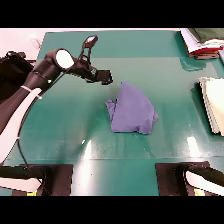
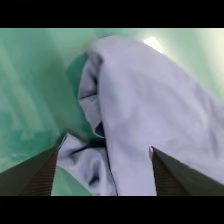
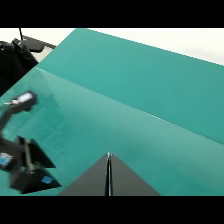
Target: Fold the shirts.
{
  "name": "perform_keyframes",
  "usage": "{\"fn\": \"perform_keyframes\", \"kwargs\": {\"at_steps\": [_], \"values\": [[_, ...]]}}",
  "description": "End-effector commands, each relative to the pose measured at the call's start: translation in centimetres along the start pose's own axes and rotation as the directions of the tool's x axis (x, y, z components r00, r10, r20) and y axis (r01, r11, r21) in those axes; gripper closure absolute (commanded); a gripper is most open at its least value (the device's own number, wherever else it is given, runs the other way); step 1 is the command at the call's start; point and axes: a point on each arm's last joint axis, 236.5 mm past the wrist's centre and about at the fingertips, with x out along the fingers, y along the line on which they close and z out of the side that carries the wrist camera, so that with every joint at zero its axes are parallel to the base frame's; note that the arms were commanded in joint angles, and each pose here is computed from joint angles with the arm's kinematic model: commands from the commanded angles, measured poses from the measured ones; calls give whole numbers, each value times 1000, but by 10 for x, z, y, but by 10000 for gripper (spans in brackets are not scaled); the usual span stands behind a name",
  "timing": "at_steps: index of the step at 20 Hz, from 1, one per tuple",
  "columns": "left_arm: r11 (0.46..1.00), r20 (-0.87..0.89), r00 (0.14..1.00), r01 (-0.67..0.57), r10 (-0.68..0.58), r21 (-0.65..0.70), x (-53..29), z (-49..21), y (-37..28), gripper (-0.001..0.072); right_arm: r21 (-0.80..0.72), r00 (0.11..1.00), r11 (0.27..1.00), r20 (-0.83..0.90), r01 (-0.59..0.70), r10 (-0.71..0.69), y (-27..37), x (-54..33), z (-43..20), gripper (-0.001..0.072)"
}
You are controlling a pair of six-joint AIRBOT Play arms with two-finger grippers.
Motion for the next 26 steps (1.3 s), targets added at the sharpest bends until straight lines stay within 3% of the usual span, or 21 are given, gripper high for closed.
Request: {"fn": "perform_keyframes", "kwargs": {"at_steps": [1, 5, 9, 18, 21, 26], "values": [[995, -37, 998, 58, -60, -77, 47, -11, 10, 49, 1, 1000, 1000, -11, -3, 3, 0, 0, -2, 699], [983, -33, 989, 138, -143, -121, 105, -26, -7, 48, 1, 1000, 1000, -18, -5, 5, 1, 1, -4, 698], [985, -113, 984, 128, -141, -112, 132, -55, -10, 48, 1, 1000, 1000, -21, -6, 6, 1, 1, -5, 698], [978, -239, 966, 50, -99, -204, 42, -41, 83, 48, 1, 998, 1000, -69, -14, 14, 3, 0, -16, 698], [974, -322, 939, 49, -121, -223, 63, -83, 70, 48, 2, 998, 1000, -67, -13, 13, 2, 1, -16, 698], [981, -309, 945, 52, -109, -189, 106, -115, 27, 48, 3, 998, 1000, -68, -14, 15, 2, 2, -16, 698]]}}
